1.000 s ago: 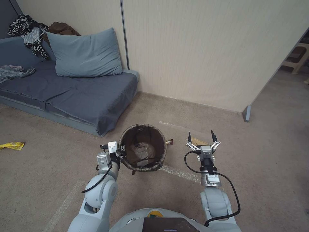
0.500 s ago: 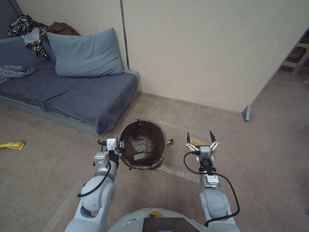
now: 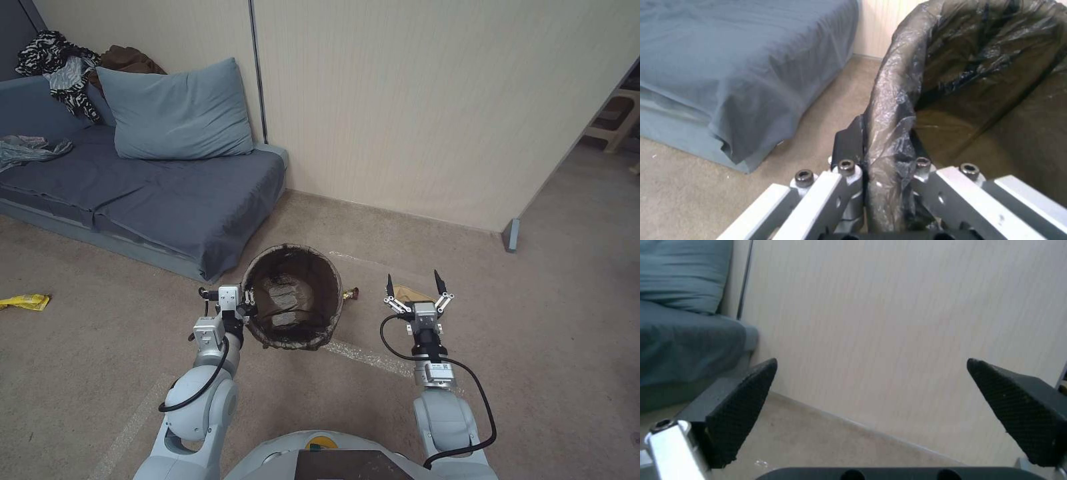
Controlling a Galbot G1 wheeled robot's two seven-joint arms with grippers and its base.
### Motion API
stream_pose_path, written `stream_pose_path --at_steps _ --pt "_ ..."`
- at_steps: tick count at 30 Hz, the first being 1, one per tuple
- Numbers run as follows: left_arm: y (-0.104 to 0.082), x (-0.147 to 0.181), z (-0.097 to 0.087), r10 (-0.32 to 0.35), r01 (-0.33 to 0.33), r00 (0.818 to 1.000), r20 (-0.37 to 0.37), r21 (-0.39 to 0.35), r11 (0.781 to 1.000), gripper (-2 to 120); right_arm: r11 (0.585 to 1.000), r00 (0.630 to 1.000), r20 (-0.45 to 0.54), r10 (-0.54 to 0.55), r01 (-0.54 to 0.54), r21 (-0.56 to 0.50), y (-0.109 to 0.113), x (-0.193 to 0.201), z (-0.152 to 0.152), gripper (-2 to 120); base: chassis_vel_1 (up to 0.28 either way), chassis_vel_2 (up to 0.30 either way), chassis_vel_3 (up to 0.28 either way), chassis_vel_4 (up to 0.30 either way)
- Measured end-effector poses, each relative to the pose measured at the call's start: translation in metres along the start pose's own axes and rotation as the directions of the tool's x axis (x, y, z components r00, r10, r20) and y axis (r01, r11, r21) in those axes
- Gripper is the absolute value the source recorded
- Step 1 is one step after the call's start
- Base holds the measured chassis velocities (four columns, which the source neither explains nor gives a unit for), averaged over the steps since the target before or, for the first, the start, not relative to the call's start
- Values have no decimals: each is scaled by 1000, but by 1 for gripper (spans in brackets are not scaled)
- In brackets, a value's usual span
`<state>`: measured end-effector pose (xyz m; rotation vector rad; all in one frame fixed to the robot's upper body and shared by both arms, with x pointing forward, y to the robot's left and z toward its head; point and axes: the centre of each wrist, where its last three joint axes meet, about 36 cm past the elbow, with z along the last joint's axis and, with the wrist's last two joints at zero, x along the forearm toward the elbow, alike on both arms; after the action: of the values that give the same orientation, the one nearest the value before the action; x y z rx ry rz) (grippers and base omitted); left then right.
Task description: Pick up the trash bin, then pick up the garbage from the floor and place it into the trash bin.
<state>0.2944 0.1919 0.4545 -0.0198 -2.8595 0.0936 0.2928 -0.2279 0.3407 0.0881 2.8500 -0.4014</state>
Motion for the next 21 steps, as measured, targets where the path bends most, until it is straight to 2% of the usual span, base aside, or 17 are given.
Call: stream_pose_path --at_steps 4,14,21 --pt "0 0 0 0 0 1000 2 0 1000 6 1000 1000 0 0 0 1 0 0 0 100 -39 63 69 -51" --pt "-1 0 1 -1 1 1000 -2 -1 1000 6 1000 1000 1 -4 4 -2 0 0 1 100 -131 148 145 -142" --pt "0 -3 5 -6 6 1000 -5 -5 1000 6 1000 1000 4 -9 9 -3 1 1 2 100 -6 7 7 -13"
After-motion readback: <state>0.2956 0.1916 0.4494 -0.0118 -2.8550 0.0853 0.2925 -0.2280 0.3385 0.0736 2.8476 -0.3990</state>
